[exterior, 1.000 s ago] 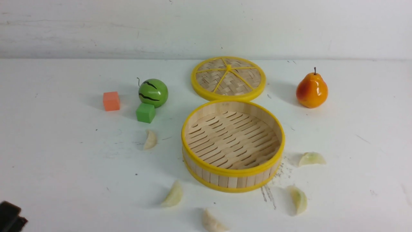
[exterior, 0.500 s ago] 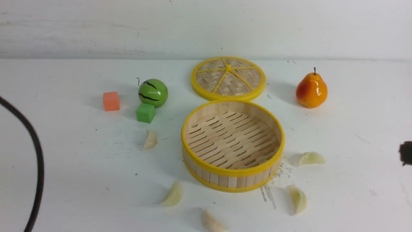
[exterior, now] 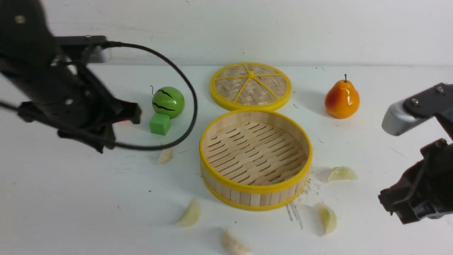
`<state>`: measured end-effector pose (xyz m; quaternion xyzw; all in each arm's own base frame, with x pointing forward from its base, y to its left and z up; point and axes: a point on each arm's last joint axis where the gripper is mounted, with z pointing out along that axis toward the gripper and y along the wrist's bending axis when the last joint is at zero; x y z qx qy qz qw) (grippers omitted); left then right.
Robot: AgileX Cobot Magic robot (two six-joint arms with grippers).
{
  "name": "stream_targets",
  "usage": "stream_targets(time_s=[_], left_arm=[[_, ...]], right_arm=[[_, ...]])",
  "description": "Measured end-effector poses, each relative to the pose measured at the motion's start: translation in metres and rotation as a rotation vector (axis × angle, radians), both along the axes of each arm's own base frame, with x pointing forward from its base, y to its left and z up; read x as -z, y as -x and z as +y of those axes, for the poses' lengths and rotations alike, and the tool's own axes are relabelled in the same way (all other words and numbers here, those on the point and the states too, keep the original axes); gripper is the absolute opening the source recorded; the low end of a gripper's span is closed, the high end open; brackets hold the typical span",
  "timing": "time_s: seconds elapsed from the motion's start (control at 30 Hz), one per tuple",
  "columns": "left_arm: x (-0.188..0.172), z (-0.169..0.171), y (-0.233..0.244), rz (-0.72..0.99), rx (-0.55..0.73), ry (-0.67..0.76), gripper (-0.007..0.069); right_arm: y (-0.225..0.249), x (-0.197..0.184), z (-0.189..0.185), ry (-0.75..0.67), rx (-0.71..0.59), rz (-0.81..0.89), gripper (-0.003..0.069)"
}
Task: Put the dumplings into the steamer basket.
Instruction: Use the left arm to grab a dumpling
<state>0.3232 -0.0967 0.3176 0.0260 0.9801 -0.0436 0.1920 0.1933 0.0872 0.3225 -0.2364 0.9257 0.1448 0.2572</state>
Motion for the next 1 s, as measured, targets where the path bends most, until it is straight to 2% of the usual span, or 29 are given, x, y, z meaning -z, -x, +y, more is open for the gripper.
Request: stream_targets(time_s=[0.03,0.17,0.23,0.27,0.4,0.57,0.67,0.7,0.73,0.87,0.9,1.0], left_arm=[[-0.001,-0.002,-0.004,-0.005,0.0,0.005,0.0212],[0.039,-0.02,-0.064,0.067,0.02,-0.025,0.0426],[0.049,-0.025,-0.082,0.074,0.026,-0.034,0.048],[0.065,-0.029,-0.097,0.096,0.032,-0.048,0.0525],[0.092,-0.037,-0.126,0.112,0.036,-0.062,0.0563],[0.127,-0.043,-0.145,0.154,0.036,-0.075,0.0568],[0.143,-0.043,-0.147,0.184,0.037,-0.083,0.0549],[0.146,-0.044,-0.147,0.19,0.037,-0.083,0.051],[0.146,-0.044,-0.148,0.19,0.037,-0.083,0.0503],[0.143,-0.045,-0.147,0.189,0.038,-0.078,0.0185],[0.14,-0.045,-0.146,0.187,0.04,-0.078,0.0159],[0.122,-0.045,-0.144,0.164,0.047,-0.073,0.0183]], right_arm=[[0.0,0.0,0.0,0.0,0.0,0.0,-0.0011],[0.003,-0.003,-0.002,0.01,-0.001,-0.015,-0.0008],[0.003,-0.003,-0.003,0.017,-0.002,-0.017,-0.0008],[0.003,-0.003,-0.003,0.025,-0.003,-0.021,-0.0007],[0.003,-0.002,-0.005,0.042,-0.004,-0.027,-0.0003],[0.002,-0.002,-0.006,0.061,0.0,-0.032,-0.0001],[0.002,-0.002,-0.007,0.072,-0.001,-0.035,0.0001],[0.002,-0.002,-0.007,0.077,-0.001,-0.037,0.0002],[0.002,-0.002,-0.007,0.077,-0.001,-0.037,0.0002],[0.001,-0.002,-0.008,0.08,0.001,-0.043,0.0005],[0.001,-0.002,-0.008,0.079,0.001,-0.046,0.0006],[0.001,-0.003,-0.008,0.078,0.003,-0.05,0.0008]])
